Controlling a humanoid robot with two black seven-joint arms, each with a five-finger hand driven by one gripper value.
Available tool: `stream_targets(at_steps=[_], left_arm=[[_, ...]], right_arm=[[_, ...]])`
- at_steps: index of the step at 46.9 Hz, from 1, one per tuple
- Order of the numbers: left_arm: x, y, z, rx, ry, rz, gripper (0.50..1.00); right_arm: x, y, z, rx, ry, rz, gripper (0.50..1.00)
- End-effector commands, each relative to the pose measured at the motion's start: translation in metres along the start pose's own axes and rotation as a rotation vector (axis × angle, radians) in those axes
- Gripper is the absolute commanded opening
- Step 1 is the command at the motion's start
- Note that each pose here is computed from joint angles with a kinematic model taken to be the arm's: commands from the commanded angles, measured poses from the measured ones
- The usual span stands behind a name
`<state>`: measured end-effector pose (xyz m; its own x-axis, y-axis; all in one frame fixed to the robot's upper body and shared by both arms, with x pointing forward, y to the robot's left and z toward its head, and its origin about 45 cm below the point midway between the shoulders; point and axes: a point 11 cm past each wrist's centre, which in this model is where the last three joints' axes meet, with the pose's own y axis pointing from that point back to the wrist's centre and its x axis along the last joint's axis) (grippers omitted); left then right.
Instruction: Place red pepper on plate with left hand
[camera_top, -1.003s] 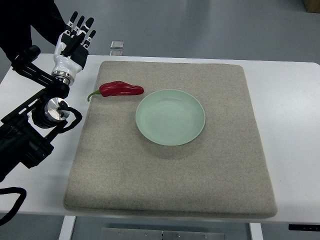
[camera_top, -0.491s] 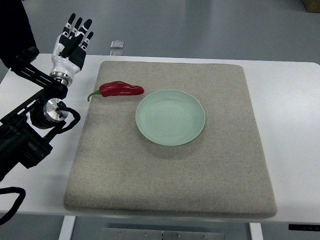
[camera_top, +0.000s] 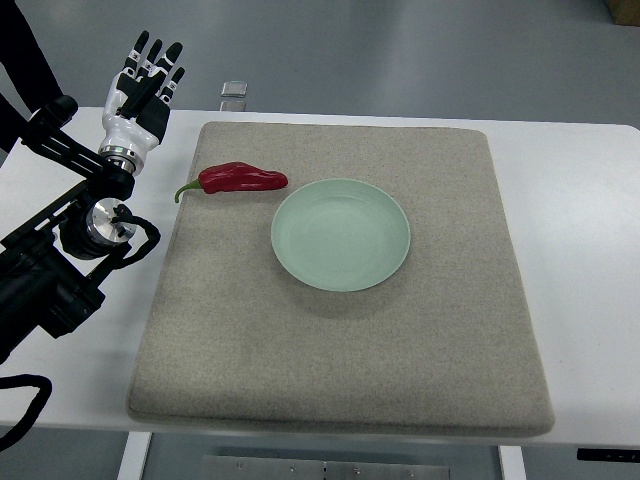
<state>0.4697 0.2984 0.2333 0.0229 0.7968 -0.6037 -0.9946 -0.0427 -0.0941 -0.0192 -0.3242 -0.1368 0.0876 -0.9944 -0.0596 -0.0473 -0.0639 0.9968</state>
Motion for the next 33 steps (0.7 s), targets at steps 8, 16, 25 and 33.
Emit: stream_targets(at_steps=[8,16,25,33], left_arm=[[-0.0002,0.0004,-0.0023,0.007,-0.001,0.002,0.994],[-0.0014,-0.0002,-0.0036,0.012,-0.012,0.007,0.992],[-0.0058,-0.0038,-0.0028,0.017,-0.035,0.018,0.988],[-0.0065,-0.0031,-0.0078,0.036,-0.073,0.044,0.988]], right_arm=[[0.0,0.0,0.0,-0.001,0.0,0.0,0.932],[-0.0001,0.0,0.0009,-0.002,0.0,0.0,0.932],[-0.0001,0.0,0.0009,-0.002,0.0,0.0,0.932],[0.0,0.0,0.0,-0.001,0.0,0.0,0.932]])
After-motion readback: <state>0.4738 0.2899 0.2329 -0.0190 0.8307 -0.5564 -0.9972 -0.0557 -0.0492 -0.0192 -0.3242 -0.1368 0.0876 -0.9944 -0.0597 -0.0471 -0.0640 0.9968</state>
